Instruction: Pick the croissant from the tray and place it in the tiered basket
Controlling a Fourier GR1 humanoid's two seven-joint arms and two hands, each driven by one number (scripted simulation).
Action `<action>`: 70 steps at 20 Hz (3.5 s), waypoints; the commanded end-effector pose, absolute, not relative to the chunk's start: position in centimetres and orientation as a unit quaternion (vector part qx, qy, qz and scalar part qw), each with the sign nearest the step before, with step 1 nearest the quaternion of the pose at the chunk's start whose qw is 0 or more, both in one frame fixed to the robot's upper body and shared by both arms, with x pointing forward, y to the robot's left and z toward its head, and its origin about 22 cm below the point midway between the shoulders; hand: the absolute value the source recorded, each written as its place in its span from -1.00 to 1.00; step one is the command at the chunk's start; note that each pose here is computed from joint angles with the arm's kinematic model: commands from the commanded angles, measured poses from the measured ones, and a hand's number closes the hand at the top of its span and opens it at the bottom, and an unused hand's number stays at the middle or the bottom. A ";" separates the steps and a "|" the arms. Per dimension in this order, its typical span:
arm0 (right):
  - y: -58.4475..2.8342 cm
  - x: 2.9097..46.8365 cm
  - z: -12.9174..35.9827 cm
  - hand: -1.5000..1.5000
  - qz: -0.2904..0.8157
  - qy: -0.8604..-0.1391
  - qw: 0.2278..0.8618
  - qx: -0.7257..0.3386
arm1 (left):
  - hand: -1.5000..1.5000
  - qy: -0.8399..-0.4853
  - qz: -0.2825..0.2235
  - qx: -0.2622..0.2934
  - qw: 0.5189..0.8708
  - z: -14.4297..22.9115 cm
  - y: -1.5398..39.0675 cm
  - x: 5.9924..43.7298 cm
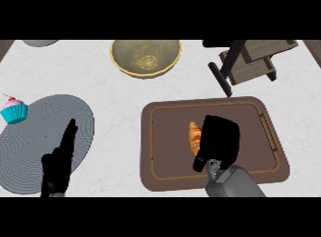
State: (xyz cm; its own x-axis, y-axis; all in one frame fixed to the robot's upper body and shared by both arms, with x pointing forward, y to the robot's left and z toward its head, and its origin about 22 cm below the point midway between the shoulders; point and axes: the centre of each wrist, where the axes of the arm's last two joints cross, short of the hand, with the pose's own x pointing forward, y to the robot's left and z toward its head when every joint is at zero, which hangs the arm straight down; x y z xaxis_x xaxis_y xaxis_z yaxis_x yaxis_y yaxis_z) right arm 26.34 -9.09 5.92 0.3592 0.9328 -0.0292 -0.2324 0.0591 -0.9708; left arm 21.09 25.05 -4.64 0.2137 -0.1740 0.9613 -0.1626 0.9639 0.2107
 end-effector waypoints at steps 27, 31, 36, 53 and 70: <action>-14.8 25.2 38.9 1.00 -0.038 -0.411 0.605 -0.681 | 0.00 -0.595 -0.007 0.122 0.794 -5.7 25.2 20.0; -16.2 26.5 42.7 1.00 -0.047 -0.398 0.609 -0.685 | 0.00 -0.598 -0.003 0.124 0.792 -5.3 24.1 20.9; -16.9 29.3 46.6 1.00 -0.064 -0.386 0.613 -0.686 | 0.00 -0.608 -0.021 0.110 0.786 -4.8 23.4 21.3; -22.3 38.9 44.8 1.00 -0.010 -0.369 0.657 -0.657 | 0.00 -0.606 -0.018 0.112 0.788 -5.4 23.6 21.2; -28.8 42.6 38.5 -1.00 -0.169 -0.433 0.711 -0.529 | 0.00 -0.606 -0.024 0.102 0.789 -5.3 23.9 21.0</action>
State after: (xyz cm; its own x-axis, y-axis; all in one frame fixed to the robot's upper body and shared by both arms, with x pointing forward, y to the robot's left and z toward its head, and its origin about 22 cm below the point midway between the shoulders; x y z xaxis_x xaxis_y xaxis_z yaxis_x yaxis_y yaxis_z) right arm 42.52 -27.57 39.08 0.6432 0.3399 0.6861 0.6129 0.3087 -0.7274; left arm 21.96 23.89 -3.90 0.1946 -0.1743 0.9653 -0.1086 0.9742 0.1978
